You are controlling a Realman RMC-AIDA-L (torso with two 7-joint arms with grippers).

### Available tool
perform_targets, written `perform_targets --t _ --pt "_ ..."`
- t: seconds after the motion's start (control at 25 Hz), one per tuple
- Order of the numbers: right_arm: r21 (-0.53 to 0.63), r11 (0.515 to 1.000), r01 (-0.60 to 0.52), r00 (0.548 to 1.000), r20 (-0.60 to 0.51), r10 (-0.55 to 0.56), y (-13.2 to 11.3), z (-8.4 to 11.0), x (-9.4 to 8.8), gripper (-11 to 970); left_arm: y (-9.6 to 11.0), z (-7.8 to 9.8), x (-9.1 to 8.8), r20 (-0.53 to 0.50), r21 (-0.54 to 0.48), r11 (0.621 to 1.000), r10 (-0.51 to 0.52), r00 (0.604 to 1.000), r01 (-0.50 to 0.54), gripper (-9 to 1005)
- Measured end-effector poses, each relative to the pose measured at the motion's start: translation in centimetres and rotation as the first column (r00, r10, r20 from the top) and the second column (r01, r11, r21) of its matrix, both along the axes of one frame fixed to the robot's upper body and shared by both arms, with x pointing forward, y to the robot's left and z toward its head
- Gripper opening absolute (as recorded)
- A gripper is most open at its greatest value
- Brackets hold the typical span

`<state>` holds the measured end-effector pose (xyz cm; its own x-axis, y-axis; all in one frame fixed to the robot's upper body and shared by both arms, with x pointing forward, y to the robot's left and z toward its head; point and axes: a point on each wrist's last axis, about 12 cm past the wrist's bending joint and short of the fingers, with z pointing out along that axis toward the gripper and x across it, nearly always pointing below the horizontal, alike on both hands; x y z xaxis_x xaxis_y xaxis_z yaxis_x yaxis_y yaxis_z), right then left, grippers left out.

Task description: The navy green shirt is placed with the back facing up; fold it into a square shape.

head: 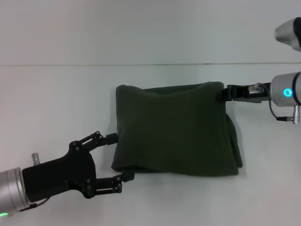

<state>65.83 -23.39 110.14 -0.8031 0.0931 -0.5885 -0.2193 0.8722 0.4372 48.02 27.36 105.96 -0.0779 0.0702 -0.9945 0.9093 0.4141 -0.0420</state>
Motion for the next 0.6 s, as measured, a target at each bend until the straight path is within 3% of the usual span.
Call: perform_targets --t 0.16,0.32,0.44,0.6 --pt "0.114 0.993 -0.03 0.998 0.054 0.024 -1.6 0.4 -1.3 268 0.5 0.3 0.4 -0.069 -0.048 0.998 0.035 0.997 -0.038 951" --pt "0.184 0.975 -0.124 0.974 0.213 0.083 -4.3 0.2 -4.2 408 1.0 0.6 1.0 -0.163 -0.098 0.993 0.057 0.985 -0.073 951" --pt "0.13 0.964 -0.234 0.919 0.352 0.176 -6.1 -0.5 -7.1 529 1.3 0.8 1.5 -0.254 -0.121 0.987 0.068 0.965 -0.101 951" --pt "-0.015 0.934 -0.357 0.807 0.5 0.316 -8.2 -2.2 -11.6 733 2.0 1.1 2.0 -0.373 -0.167 0.974 0.082 0.924 -0.154 951"
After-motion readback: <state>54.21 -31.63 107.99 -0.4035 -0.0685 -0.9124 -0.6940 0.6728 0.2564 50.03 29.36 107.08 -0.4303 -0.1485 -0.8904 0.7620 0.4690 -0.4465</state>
